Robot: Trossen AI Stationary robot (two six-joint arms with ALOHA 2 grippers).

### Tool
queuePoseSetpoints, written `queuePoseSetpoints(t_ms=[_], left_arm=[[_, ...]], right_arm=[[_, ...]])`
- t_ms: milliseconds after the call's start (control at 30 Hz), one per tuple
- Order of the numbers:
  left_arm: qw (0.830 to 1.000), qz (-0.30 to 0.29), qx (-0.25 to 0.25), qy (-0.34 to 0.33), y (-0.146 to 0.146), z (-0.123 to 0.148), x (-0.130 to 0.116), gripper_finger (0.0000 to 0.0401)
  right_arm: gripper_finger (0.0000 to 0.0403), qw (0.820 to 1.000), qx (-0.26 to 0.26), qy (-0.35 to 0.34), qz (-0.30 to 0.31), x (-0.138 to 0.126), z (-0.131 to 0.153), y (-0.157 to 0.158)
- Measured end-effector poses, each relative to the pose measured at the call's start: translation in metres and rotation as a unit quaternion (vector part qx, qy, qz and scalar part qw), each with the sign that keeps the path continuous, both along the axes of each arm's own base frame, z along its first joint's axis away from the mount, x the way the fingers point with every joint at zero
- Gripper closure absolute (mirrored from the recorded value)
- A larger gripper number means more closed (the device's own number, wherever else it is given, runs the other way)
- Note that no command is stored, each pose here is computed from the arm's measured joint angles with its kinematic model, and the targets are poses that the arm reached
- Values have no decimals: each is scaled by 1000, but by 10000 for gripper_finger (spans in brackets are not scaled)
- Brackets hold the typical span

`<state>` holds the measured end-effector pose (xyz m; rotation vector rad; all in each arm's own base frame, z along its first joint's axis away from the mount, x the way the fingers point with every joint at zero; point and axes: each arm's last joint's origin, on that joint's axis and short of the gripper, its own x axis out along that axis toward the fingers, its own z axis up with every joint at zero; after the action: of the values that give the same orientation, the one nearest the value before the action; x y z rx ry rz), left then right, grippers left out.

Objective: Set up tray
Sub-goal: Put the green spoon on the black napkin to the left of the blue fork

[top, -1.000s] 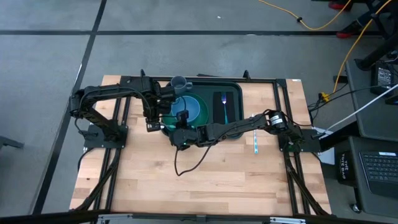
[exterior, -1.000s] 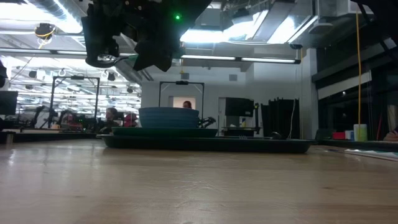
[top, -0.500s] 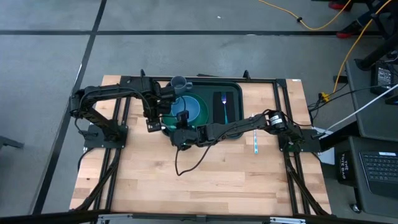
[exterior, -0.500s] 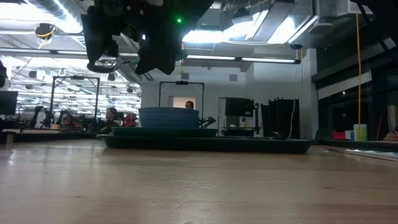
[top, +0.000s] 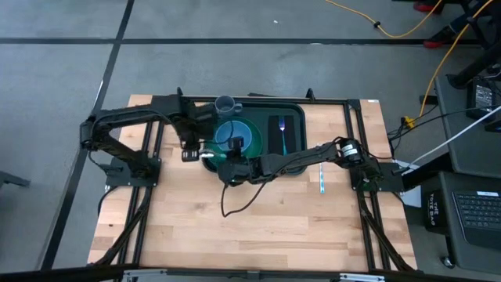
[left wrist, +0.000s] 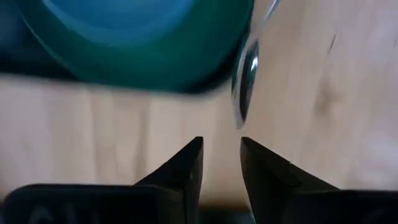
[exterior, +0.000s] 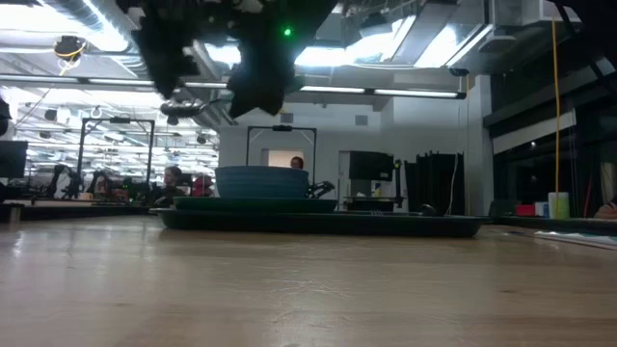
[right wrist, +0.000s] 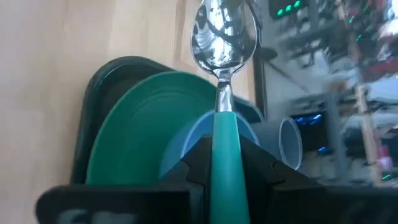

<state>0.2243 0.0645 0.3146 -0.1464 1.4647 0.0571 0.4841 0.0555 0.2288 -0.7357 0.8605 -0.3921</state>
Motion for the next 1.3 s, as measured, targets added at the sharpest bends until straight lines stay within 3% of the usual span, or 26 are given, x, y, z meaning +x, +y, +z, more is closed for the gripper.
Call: queuePoseSetpoints(t_ms=[167, 333, 633, 800, 1067, 1300], left_arm=[[983, -60, 62, -163, -4, 28, -11, 307], [941, -77, 121, -305, -9, 45, -31, 329], [869, -134, 170, -445, -20, 11, -59, 379], [831, -182, 158, -501, -27, -14, -70, 398], [829, -160, 146, -515, -32, -41, -88, 400], [831, -112, 118, -532, -32, -40, -89, 396]], right_arm=[[349, 998, 54, 5, -36, -16, 13, -2], [349, 990, 96, 1, -98, -34, 21, -5], [349, 976, 117, -35, -182, -60, -7, -7], [349, 970, 123, -65, -199, -74, -11, 0], [349, 952, 138, -153, -226, -117, -3, 16], [349, 908, 188, -259, -268, -141, 3, 12]])
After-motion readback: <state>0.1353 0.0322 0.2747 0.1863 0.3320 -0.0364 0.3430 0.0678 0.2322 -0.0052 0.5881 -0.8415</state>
